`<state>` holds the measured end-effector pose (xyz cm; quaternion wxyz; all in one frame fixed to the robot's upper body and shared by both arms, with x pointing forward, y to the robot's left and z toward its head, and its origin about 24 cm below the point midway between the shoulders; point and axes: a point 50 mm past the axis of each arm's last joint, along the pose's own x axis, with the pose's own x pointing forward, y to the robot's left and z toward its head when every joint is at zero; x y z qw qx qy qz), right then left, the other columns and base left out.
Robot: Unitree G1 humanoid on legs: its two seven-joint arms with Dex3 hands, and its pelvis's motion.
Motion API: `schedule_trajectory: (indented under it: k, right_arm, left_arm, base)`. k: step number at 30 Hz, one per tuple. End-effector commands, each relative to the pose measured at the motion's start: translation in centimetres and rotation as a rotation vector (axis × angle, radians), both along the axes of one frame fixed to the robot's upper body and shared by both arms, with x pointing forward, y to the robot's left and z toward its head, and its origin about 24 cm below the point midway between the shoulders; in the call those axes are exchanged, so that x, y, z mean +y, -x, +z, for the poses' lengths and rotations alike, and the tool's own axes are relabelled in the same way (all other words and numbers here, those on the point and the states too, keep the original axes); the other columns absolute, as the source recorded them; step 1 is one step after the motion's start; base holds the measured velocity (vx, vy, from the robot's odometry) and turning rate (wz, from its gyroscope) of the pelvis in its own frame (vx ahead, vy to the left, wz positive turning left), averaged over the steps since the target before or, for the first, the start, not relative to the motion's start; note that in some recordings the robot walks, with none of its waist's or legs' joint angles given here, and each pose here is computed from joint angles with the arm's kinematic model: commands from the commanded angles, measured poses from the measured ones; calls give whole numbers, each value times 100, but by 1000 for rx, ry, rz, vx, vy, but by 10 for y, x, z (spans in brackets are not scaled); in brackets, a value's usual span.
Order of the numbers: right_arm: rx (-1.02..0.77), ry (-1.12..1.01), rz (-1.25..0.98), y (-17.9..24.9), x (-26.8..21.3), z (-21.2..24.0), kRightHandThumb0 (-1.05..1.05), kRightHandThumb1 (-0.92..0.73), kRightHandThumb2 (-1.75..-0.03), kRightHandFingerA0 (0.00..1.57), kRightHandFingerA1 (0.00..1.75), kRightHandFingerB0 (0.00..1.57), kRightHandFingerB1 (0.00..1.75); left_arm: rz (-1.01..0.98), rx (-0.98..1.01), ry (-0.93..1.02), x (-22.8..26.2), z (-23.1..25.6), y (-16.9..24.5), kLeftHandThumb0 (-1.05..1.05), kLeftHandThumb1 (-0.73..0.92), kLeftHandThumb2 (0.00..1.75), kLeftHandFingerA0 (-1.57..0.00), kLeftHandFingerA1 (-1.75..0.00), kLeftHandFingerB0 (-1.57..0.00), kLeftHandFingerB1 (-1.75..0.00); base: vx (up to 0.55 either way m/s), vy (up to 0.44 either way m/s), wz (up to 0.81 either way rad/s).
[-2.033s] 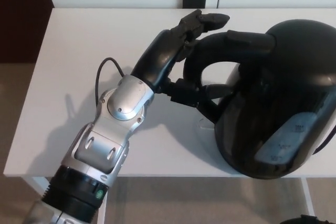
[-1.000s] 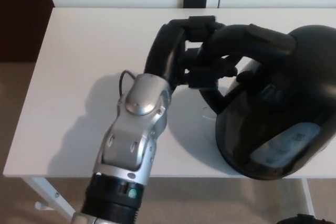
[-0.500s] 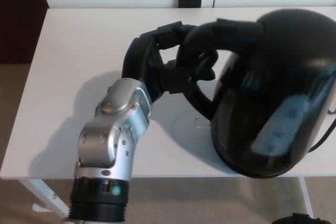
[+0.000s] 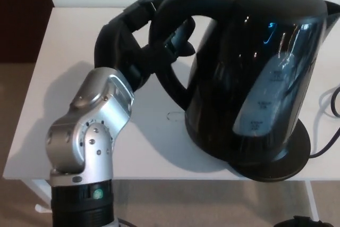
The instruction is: The robot walk towards a table in front and uses its left hand to pick up the pot from the base and places it on the table
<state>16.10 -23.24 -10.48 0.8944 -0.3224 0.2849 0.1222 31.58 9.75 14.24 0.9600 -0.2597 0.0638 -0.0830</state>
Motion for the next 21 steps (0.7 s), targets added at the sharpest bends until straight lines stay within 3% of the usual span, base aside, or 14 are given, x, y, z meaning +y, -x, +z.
schedule_trajectory:
  k: [1,2,3,4,6,7,8,9,14,16,18,19,21]
  right_arm:
    - [-9,46,34,-2,-5,3,-29,-58,-56,71,57,61,47]
    - [-12,46,38,-2,-5,4,-31,-42,-82,69,70,50,59]
    - [-16,46,42,-2,-5,4,-31,-42,-82,69,70,50,59]
    - [-13,52,44,-2,-5,4,-29,-58,-56,74,58,61,47]
    - [-14,56,42,-2,-5,4,-30,-58,-56,75,59,60,47]
    - [-16,64,49,-1,-5,3,-31,-42,-81,68,70,51,59]
    - [-21,65,51,-2,-5,4,-28,-57,-55,72,58,61,48]
    - [-20,67,53,-3,-5,4,-30,-58,-56,74,57,60,47]
    - [-18,63,45,-3,-5,3,-26,-57,-55,80,60,60,47]
    - [-16,64,48,-2,-5,3,-27,-58,-55,80,60,60,47]
    - [-17,65,50,-3,-4,3,-28,-58,-55,80,60,60,47]
    - [-17,67,51,-3,-4,2,-29,-58,-56,80,60,61,48]
    - [-17,68,51,-2,-4,2,-29,-58,-56,81,60,61,48]
  left_arm:
    - [-106,-32,367,-28,40,15,-18,86,72,-97,-135,-79,-106]
    - [-99,-36,359,-23,39,15,-20,89,69,-95,-140,-76,-105]
    - [-93,-41,350,-16,38,14,-20,89,69,-95,-140,-76,-105]
    - [-81,-52,329,-9,37,14,-21,91,67,-94,-141,-75,-102]
    - [-64,-69,290,0,35,14,-22,90,66,-94,-141,-75,-101]
    - [-29,-79,257,11,33,13,-18,87,71,-82,-156,-71,-110]
    - [9,-87,230,20,32,12,-17,85,66,-81,-156,-73,-107]
    - [47,-91,189,28,31,12,-16,82,76,-89,-156,-75,-111]
    - [145,-79,117,56,26,14,-12,85,77,-87,-159,-71,-111]
    - [230,-98,23,71,19,14,-12,81,73,-89,-157,-78,-105]
    - [283,-109,-18,78,16,14,-7,81,73,-86,-160,-75,-106]
    - [306,-129,-65,82,13,15,-2,88,66,-82,-173,-64,-122]
    - [340,-163,-166,88,8,15,-3,86,69,-86,-166,-61,-115]
  base:
    - [0,0,0]
    - [0,0,0]
    - [0,0,0]
    - [0,0,0]
    - [0,0,0]
    - [0,0,0]
    - [0,0,0]
    - [0,0,0]
    - [0,0,0]
    - [0,0,0]
    - [0,0,0]
    - [0,0,0]
    - [0,0,0]
